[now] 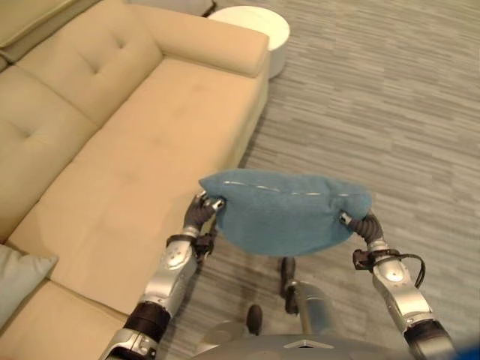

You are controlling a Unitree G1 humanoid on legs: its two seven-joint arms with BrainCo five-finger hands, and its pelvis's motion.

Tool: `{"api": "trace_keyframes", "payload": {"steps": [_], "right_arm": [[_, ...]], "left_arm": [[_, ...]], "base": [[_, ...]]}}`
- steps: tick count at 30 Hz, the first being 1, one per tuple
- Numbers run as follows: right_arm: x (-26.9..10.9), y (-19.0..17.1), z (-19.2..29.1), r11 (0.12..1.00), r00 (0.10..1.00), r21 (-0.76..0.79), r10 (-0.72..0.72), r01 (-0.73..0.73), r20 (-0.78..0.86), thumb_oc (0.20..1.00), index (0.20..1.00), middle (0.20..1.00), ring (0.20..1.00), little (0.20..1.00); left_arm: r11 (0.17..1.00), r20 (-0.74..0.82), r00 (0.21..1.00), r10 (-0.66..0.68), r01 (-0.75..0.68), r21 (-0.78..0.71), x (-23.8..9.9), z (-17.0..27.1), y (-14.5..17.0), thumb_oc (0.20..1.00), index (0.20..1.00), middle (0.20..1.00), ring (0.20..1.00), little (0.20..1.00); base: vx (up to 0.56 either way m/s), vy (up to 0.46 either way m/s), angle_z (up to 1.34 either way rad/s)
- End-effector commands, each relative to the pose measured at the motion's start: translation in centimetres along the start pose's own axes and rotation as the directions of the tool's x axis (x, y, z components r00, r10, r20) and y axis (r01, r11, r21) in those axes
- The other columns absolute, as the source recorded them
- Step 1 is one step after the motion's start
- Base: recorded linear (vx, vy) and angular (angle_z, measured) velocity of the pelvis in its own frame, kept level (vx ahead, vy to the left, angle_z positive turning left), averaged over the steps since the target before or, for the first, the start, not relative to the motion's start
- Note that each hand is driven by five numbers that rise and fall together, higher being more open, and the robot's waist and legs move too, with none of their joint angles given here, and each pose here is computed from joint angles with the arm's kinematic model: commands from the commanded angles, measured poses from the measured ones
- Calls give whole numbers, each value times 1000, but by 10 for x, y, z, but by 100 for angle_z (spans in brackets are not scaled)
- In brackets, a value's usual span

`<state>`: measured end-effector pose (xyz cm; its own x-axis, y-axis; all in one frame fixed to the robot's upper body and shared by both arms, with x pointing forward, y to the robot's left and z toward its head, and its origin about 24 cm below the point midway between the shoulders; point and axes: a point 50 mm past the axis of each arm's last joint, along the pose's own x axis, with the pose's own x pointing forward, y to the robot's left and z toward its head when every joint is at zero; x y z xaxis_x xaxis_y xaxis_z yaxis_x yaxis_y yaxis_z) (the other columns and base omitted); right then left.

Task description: Pick up all the scattered cushions and arrange them neatly on the sofa.

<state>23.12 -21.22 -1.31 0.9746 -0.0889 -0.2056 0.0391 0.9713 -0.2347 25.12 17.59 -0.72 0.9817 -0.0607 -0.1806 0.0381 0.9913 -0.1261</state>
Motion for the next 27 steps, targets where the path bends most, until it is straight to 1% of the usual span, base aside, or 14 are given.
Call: {"api": "trace_keyframes", "payload": {"steps": [1, 5, 9, 11, 13, 16, 19, 27], "right_arm": [[11, 5, 42, 999, 974, 32, 23, -31, 226, 200, 200, 200, 200, 200], [7, 3, 35, 999, 979, 32, 23, -30, 204, 200, 200, 200, 200, 200], [6, -6, 38, 999, 975, 41, -9, 0, 220, 200, 200, 200, 200, 200], [8, -9, 38, 999, 977, 40, -26, 18, 214, 200, 200, 200, 200, 200], [7, -16, 39, 998, 974, 49, -55, 45, 218, 200, 200, 200, 200, 200], [8, -20, 37, 995, 974, 61, -93, 82, 207, 200, 200, 200, 200, 200], [5, -16, 33, 995, 978, 68, -80, 68, 193, 200, 200, 200, 200, 200], [9, -2, 37, 998, 979, 64, -26, 14, 201, 200, 200, 200, 200, 200]], "left_arm": [[987, 178, 971, -163, 163, 13, 1, 29, -31, 200, 200, 200, 200, 200], [985, 160, 973, -167, 172, -17, -2, 24, -33, 200, 200, 200, 200, 200], [980, 157, 968, -193, 200, -26, 1, 24, -40, 200, 200, 200, 200, 200], [981, 154, 971, -185, 192, -31, 2, 24, -40, 200, 200, 200, 200, 200], [975, 147, 965, -218, 222, -13, 4, 24, -45, 200, 200, 200, 200, 200], [975, 153, 965, -215, 220, -16, 5, 27, -46, 200, 200, 200, 200, 200], [978, 129, 970, -205, 208, -10, 2, 21, -42, 200, 200, 200, 200, 200], [976, 139, 966, -216, 213, 38, -2, 26, -34, 200, 200, 200, 200, 200]], "base": [[327, -100, 101], [318, -143, 56], [150, -141, 49], [198, -117, 44], [336, -14, 56], [273, 90, 88], [213, 154, 14], [165, 188, 11]]}}
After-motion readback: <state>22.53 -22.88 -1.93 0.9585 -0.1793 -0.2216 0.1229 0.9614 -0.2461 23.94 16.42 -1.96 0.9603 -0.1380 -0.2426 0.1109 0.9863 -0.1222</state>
